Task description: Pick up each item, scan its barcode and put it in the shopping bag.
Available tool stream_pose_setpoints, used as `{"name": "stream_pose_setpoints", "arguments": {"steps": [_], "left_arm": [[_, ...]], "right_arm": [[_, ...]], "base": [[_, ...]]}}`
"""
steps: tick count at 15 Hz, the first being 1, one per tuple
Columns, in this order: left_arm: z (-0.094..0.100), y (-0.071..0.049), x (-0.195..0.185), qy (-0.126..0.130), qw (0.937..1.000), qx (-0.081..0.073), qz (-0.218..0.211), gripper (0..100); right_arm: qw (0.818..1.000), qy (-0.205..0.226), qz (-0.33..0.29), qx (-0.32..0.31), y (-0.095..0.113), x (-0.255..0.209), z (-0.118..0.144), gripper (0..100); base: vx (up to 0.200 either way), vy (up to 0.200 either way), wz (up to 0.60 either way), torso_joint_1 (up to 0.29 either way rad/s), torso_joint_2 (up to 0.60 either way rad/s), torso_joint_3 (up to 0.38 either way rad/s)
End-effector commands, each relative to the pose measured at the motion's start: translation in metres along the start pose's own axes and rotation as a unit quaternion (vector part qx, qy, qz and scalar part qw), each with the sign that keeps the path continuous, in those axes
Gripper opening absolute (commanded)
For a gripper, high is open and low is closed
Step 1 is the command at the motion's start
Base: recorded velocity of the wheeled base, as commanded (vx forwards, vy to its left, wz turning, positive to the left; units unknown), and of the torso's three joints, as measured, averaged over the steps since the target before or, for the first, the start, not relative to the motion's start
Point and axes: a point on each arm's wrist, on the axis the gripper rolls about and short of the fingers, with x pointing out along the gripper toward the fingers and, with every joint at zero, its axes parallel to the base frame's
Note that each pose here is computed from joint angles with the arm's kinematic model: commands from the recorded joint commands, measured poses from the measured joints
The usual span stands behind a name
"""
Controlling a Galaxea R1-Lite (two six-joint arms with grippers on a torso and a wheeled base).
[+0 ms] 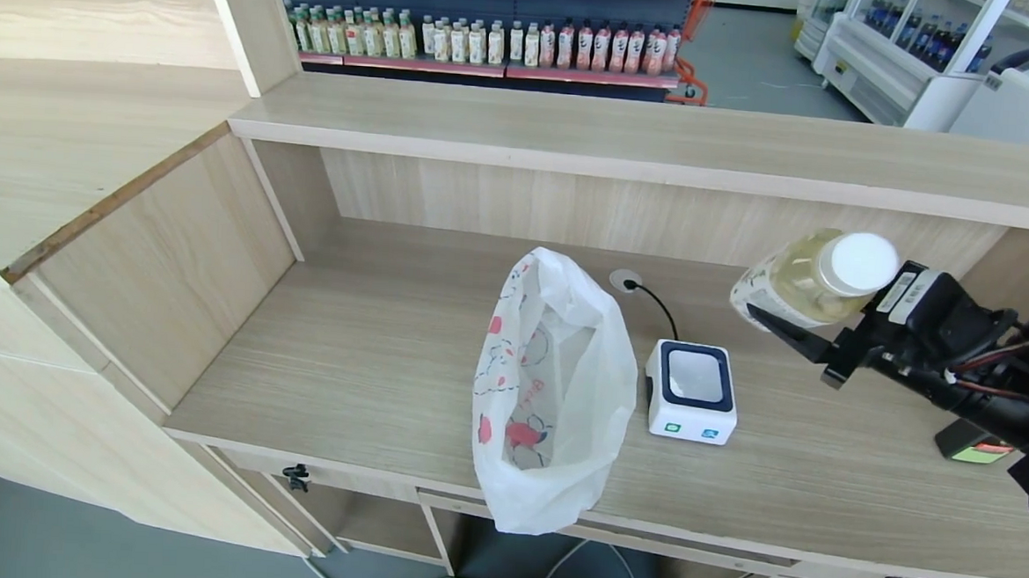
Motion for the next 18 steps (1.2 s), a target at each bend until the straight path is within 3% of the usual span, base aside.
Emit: {"name": "stream_pose_setpoints", "arguments": {"steps": [1,8,10,18], "left_arm": [[0.0,0.0,0.0,0.0,1.0,0.0,0.0,100],[0.0,0.0,0.0,0.0,1.0,0.0,0.0,100],[0.0,0.0,0.0,0.0,1.0,0.0,0.0,100],[0.0,0.0,0.0,0.0,1.0,0.0,0.0,100]], "right_arm": [[1.0,0.01,0.015,0.004,0.008,0.009,-0.016,0],[0.998,0.015,0.045,-0.033,0.026,0.026,-0.036,0],[0.997,-0.004,0.031,-0.075,0.029,0.042,-0.049,0],[0.988,-0.071,0.051,-0.127,0.042,0.063,-0.077,0]], "base": [[0.0,0.0,0.0,0.0,0.0,0.0],[0.0,0.0,0.0,0.0,0.0,0.0],[0.0,0.0,0.0,0.0,0.0,0.0],[0.0,0.0,0.0,0.0,0.0,0.0]]}}
